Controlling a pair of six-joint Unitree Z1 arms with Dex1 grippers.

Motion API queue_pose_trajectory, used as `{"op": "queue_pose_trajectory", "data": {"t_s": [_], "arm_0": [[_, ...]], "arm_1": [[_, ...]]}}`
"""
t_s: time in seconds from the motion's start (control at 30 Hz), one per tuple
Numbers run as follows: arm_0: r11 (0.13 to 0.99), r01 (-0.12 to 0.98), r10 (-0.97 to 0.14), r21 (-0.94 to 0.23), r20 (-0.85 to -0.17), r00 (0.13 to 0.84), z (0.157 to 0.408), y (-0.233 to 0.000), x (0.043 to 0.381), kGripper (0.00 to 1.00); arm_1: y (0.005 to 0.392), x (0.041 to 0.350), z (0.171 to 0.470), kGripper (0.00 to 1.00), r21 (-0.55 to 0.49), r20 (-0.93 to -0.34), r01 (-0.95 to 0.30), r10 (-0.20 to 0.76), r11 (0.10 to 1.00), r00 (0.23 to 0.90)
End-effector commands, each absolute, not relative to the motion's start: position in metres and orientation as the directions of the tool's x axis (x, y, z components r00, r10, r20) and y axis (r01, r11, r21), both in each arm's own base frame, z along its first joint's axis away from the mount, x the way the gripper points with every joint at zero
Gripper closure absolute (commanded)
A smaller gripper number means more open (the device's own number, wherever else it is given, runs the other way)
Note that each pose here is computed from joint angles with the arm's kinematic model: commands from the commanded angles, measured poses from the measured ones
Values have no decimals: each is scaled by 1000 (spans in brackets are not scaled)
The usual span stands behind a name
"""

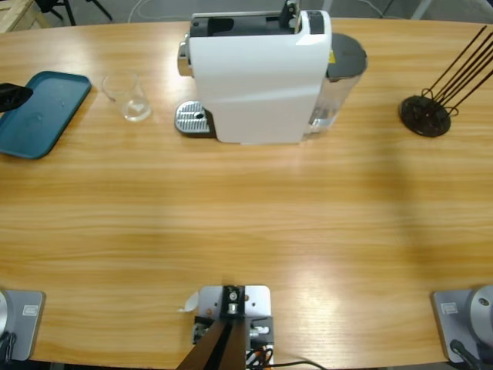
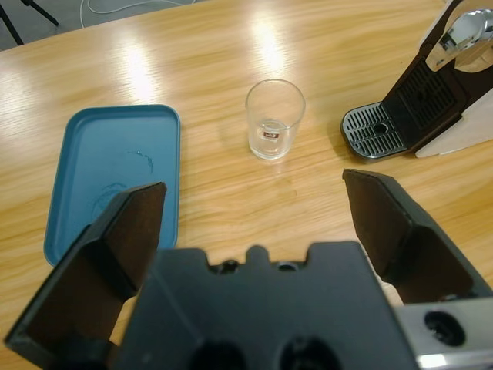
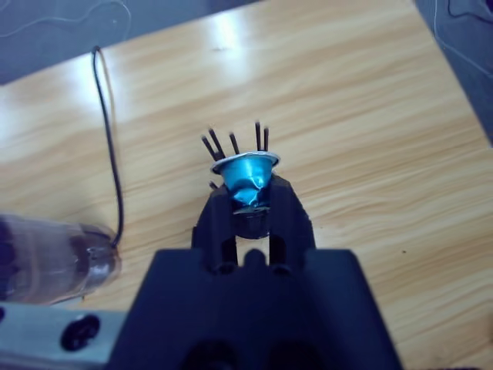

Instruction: Pour coffee

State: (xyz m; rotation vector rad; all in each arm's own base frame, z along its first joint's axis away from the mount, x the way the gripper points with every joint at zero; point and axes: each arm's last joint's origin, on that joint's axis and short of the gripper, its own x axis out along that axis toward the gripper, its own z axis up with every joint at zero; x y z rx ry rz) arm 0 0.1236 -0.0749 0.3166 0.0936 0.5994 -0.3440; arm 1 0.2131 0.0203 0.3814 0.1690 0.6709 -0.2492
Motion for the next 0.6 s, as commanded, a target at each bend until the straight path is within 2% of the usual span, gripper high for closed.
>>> {"op": "queue_pose_trajectory", "data": {"t_s": [0.03,0.07,0.13,0.17,0.23,0.37,0.47,0.6], "arm_0": [[935,354,-289,-13,-606,741,309,-82,130,4],[935,356,-290,-14,-607,740,309,-82,131,4],[934,358,-290,-14,-614,734,308,-83,132,4],[933,359,-290,-12,-616,732,308,-84,134,4],[932,364,-292,-10,-618,730,308,-85,134,7],[927,375,-307,-16,-607,733,310,-83,131,9],[914,404,-339,-32,-606,720,311,-85,129,9],[910,413,-349,-36,-606,715,310,-85,128,9]], "arm_1": [[36,188,437,1000,21,-560,54,-34,998,828],[48,187,443,1000,-27,-541,-103,72,994,838],[76,179,447,1000,-158,-530,-392,257,906,808],[91,171,445,1000,-217,-535,-534,358,817,765],[111,156,439,1000,-309,-570,-721,486,620,662],[133,136,426,1000,-355,-654,-873,578,335,488],[149,129,423,1000,-339,-676,-908,607,246,417],[176,135,424,1000,-334,-685,-924,625,187,374]]}}
